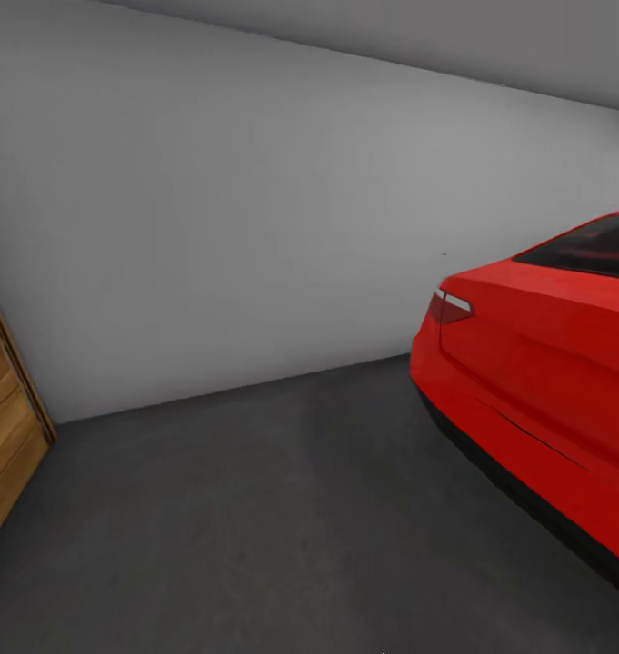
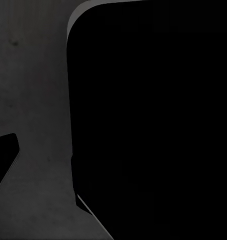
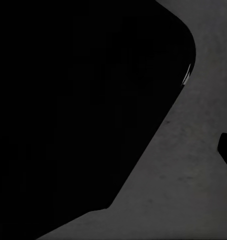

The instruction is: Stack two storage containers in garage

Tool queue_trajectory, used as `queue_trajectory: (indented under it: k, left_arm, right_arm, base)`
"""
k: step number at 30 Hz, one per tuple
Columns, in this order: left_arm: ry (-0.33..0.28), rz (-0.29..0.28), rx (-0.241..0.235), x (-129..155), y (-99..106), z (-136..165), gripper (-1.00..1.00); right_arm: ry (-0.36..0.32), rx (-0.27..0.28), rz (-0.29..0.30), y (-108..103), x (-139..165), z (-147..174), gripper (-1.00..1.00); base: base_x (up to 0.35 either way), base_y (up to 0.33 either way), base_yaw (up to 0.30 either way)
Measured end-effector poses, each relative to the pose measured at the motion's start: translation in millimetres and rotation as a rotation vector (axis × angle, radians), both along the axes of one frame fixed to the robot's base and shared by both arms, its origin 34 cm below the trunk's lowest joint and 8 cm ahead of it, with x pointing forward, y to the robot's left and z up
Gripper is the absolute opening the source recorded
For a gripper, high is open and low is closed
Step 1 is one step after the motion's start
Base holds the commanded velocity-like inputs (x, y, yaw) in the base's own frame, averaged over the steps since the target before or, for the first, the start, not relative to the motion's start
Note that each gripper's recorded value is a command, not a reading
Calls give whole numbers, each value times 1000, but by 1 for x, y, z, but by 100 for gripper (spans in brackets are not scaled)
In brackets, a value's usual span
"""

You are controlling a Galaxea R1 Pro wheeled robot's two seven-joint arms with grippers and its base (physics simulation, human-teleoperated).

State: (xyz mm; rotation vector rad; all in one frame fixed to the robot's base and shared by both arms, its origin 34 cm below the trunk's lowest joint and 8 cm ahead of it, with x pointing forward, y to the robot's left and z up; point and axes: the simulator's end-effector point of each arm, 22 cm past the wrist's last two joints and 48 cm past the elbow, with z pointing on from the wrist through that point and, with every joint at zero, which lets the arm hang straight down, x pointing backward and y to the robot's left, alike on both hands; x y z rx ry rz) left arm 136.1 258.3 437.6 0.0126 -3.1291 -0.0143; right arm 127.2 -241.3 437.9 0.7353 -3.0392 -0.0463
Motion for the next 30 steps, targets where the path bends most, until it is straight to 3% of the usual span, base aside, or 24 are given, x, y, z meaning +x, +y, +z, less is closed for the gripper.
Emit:
queue_trajectory:
  k: [27,28,30]
  left_arm:
    - [-1,0,0,0,0,0,100]
    - [0,0,0,0,0,0,100]
    - [0,0,0,0,0,0,100]
  right_arm:
    - [2,0,1,0,-1,0,100]
    - [3,-9,-34,-6,0,0,100]
    - [2,-11,-50,-8,0,0,100]
  base:
    - [0,0,-289]
    - [0,0,-289]
    - [0,0,-289]
